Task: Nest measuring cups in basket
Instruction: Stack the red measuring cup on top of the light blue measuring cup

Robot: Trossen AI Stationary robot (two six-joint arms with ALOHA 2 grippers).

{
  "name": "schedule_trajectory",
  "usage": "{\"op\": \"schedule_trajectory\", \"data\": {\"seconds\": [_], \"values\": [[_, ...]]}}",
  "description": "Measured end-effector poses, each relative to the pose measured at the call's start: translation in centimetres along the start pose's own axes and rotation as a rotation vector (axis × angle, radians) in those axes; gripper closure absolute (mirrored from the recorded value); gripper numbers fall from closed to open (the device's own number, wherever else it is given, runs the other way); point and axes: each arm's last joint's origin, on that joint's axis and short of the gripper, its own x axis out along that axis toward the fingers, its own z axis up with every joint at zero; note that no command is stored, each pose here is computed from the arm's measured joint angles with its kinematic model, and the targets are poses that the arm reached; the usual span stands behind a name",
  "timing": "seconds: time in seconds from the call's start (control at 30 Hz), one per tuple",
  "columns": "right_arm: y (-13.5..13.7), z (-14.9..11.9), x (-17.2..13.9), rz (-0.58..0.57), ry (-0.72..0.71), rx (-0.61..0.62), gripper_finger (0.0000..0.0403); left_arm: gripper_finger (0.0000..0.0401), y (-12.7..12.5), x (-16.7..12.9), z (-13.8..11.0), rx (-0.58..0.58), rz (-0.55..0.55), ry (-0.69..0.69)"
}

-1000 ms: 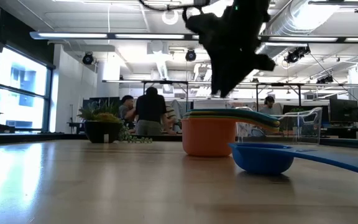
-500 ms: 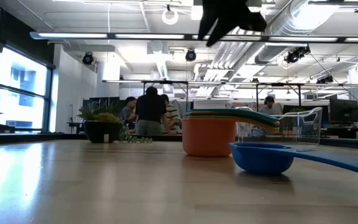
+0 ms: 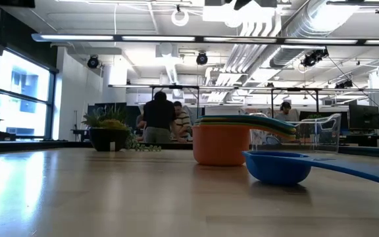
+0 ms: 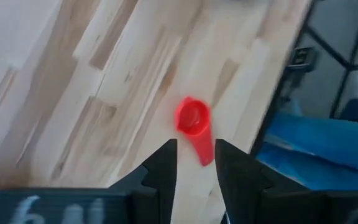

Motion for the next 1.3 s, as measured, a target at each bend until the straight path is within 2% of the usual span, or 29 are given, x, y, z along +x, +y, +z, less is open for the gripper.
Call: {"op": "schedule_trajectory", "data": {"seconds": [0.17, 0.37, 0.5, 1.0, 1.3], "values": [[-0.5, 0.6, -1.6, -0.043, -0.014, -0.02, 0.0311, 0.0314, 0.0, 2.6, -0.7, -0.112, -0.003, -0.002], [-1.1, 0.8, -1.9, -0.09, -0.012, -0.075, 0.0311, 0.0319, -0.4, 5.6, -1.3, -0.155, -0.027, -0.039], [-1.6, 0.8, -1.8, -0.119, 0.037, -0.102, 0.0311, 0.0318, -0.8, 7.5, -1.6, -0.164, -0.031, -0.03], [-2.6, 1.8, -1.3, -0.175, 0.06, -0.161, 0.0311, 0.032, -2.9, 15.3, -2.0, -0.152, 0.11, 0.076], [-2.7, 1.8, -1.2, -0.164, 0.083, -0.19, 0.0311, 0.0318, -2.8, 17.9, -2.4, -0.167, 0.184, 0.152]]}}
